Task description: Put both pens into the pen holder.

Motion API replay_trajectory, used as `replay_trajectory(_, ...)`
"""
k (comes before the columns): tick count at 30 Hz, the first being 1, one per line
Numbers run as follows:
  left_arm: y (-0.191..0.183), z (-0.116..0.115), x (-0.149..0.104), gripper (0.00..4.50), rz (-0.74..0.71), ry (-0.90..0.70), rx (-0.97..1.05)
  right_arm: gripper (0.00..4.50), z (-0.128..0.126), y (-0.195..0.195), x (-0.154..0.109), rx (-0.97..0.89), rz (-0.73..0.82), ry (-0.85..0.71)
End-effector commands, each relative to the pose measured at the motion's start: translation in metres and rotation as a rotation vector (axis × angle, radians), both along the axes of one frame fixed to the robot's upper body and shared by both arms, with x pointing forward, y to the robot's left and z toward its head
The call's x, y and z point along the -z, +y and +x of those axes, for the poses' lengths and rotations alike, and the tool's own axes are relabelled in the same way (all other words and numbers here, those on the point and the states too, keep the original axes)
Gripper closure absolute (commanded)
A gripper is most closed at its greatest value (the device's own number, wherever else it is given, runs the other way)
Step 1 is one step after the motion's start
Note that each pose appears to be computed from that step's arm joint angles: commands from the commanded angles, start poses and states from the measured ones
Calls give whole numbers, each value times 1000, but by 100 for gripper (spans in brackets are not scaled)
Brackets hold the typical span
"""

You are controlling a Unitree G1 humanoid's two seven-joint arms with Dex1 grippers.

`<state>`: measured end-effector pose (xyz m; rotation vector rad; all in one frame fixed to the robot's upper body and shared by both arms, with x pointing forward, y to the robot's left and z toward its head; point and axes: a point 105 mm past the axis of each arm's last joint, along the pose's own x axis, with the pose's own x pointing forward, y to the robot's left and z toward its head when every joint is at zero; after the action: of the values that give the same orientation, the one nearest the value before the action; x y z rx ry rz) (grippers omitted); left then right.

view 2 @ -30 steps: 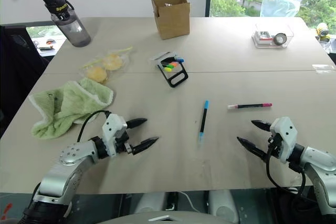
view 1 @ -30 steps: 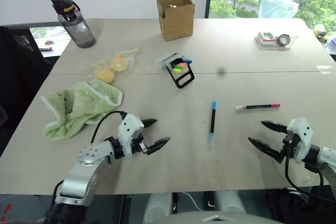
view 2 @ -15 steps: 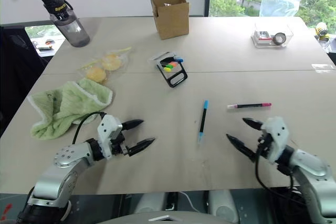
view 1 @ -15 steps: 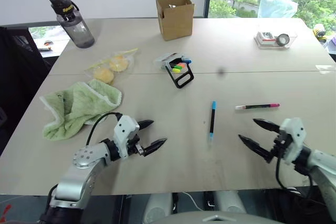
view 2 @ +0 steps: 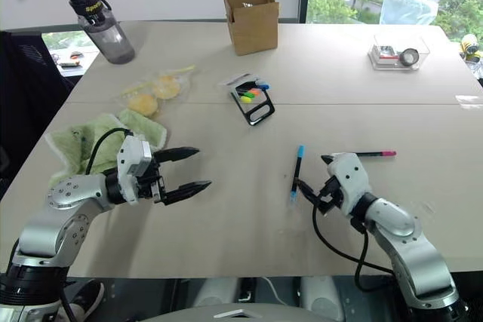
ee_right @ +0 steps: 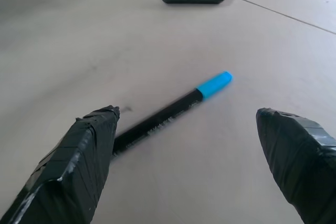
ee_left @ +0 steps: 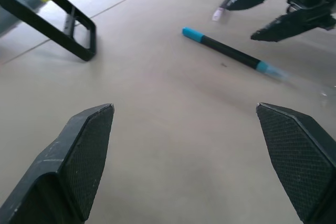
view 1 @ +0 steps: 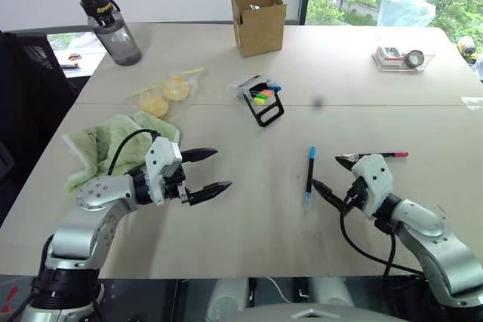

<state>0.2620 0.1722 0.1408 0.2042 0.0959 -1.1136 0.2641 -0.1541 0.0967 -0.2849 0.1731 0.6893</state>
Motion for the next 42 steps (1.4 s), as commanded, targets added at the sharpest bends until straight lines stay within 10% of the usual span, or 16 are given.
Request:
replay_trajectory(1,-9,-6,-21,2,-8,-28,99,5,11,-34,-19,-62,-62,-49)
replay_trajectory(10,-31,-19,-50,2,-12,-87,264,5,76,-109,-18,-94,-268,90)
replay_trajectory(24,-31,-45,-59,2,15,-59,306,5,82,-123,-11,-216,-292,366)
replay_trajectory(34,-31,-37,-55,0,26,-68,309,434,70,-125,-8,-228,-291,396)
replay_trajectory(42,-29,4,-59,0,-313,-8,66,447,49,-100,-19,-291,-168,345)
